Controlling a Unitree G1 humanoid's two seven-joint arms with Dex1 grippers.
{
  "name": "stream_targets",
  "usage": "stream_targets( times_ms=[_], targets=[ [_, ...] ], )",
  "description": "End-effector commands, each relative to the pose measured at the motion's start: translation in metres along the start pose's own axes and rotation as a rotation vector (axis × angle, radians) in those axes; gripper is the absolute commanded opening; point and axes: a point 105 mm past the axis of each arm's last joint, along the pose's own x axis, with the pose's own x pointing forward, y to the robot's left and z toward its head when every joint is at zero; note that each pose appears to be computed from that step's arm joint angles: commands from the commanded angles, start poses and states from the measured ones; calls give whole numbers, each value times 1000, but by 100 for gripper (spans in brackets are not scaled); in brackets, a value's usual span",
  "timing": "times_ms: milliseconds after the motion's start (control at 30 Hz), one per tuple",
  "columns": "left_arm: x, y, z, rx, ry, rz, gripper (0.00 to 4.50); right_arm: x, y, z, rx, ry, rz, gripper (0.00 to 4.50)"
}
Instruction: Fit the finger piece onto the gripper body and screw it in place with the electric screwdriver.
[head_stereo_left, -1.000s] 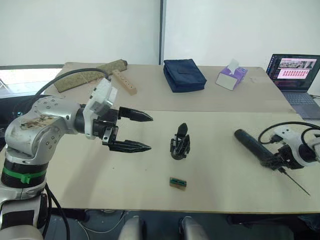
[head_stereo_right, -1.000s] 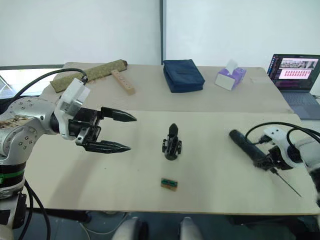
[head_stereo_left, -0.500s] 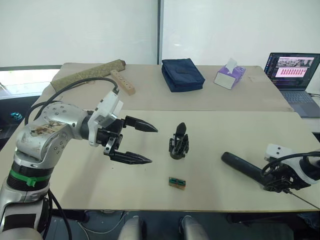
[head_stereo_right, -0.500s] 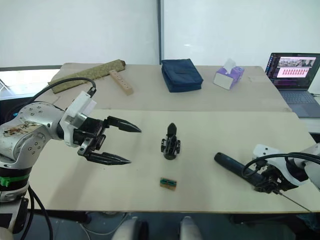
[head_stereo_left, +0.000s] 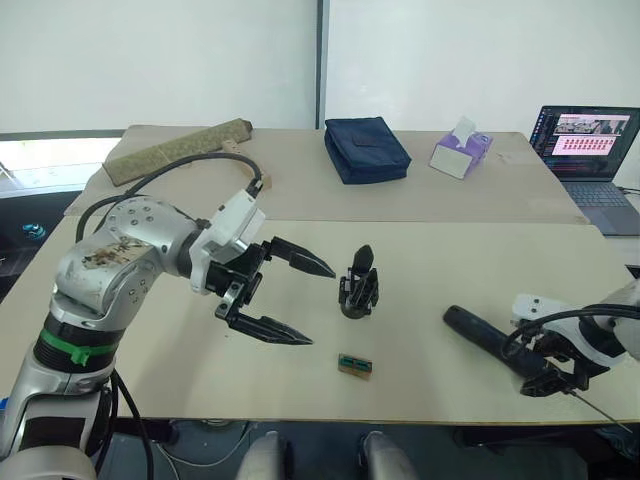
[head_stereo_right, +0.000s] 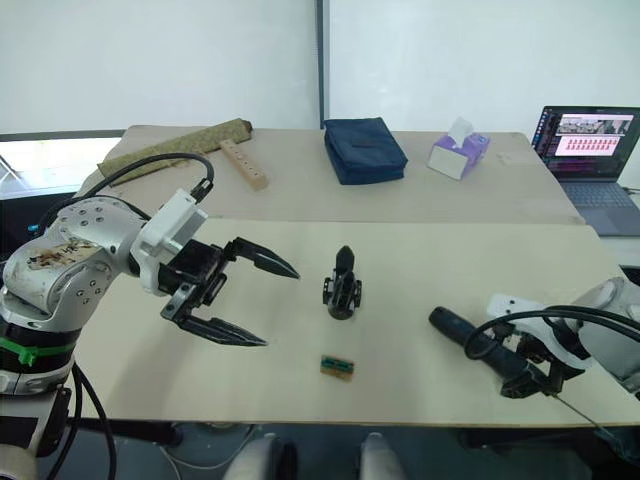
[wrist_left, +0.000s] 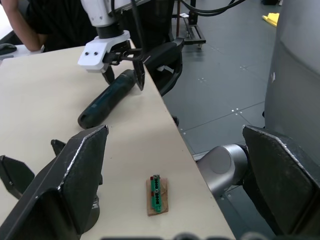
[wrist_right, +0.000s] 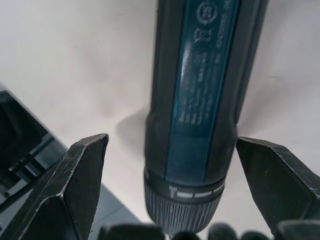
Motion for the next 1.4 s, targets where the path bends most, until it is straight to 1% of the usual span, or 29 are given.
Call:
stream_targets(
  times_ms=[33, 100, 133, 233, 300, 367, 467, 500, 567, 600, 667, 733, 767, 833, 900, 933, 967, 1000, 1067, 1133, 1200, 1300, 1400],
  targets=[
    [1, 1, 6, 60, 12, -8, 450, 1, -4, -1, 24, 23, -14, 446],
    [3, 0, 7, 63, 9, -13, 450, 5, -3, -2, 24, 36, -8, 446],
    [3, 0, 7, 64, 7, -15, 450, 7, -3, -3, 28, 39, -7, 423],
    [5, 0, 9, 67, 4, -17, 450, 11, -3, -4, 25, 46, -3, 331],
    [6, 0, 10, 67, 3, -18, 450, 13, -4, -4, 8, 46, -11, 257],
    [6, 0, 9, 64, 4, -18, 450, 14, -8, -4, -16, 43, -32, 192],
    [6, -1, 4, 45, 15, -22, 450, 9, -11, 1, -73, -1, -56, 191],
    [5, -2, -1, 32, 30, -26, 450, 3, -9, 8, -166, -40, -58, 191],
    [4, -4, -11, 24, 56, -36, 450, -17, 7, 31, -369, -192, -4, 191],
    [4, -5, -14, 22, 64, -39, 450, -26, 12, 38, -435, -246, 2, 191],
    [5, -11, -22, 22, 82, -62, 450, -52, 32, 63, -512, -476, 35, 191],
    [4, -19, -36, 14, 124, -101, 450, -73, 51, 81, -571, -699, 5, 191],
    [4, -21, -41, 6, 141, -111, 450, -79, 58, 87, -586, -781, -26, 191],
    [4, -23, -50, -23, 144, -112, 450, -88, 72, 95, -539, -941, -62, 191],
    [6, -24, -57, -41, 141, -112, 450, -93, 83, 99, -484, -1047, -66, 191],
    [5, -25, -59, -44, 142, -112, 450, -94, 88, 101, -465, -1075, -67, 191],
    [9, -27, -68, -39, 143, -112, 450, -93, 98, 103, -450, -1136, -64, 191],
    [16, -28, -76, -43, 127, -102, 450, -92, 108, 107, -429, -1215, -66, 191],
    [29, -22, -83, -67, 59, -44, 450, -91, 124, 114, -376, -1337, -73, 191],
    [35, -14, -91, -89, 25, 11, 450, -93, 133, 119, -332, -1405, -81, 191],
    [38, -14, -106, -82, 42, 20, 450, -93, 142, 123, -300, -1455, -81, 191],
    [43, -16, -121, -94, 60, 1, 450, -87, 153, 126, -270, -1478, -78, 191],
    [45, -16, -124, -92, 63, -20, 450, -85, 155, 129, -237, -1499, -86, 191]
  ],
)
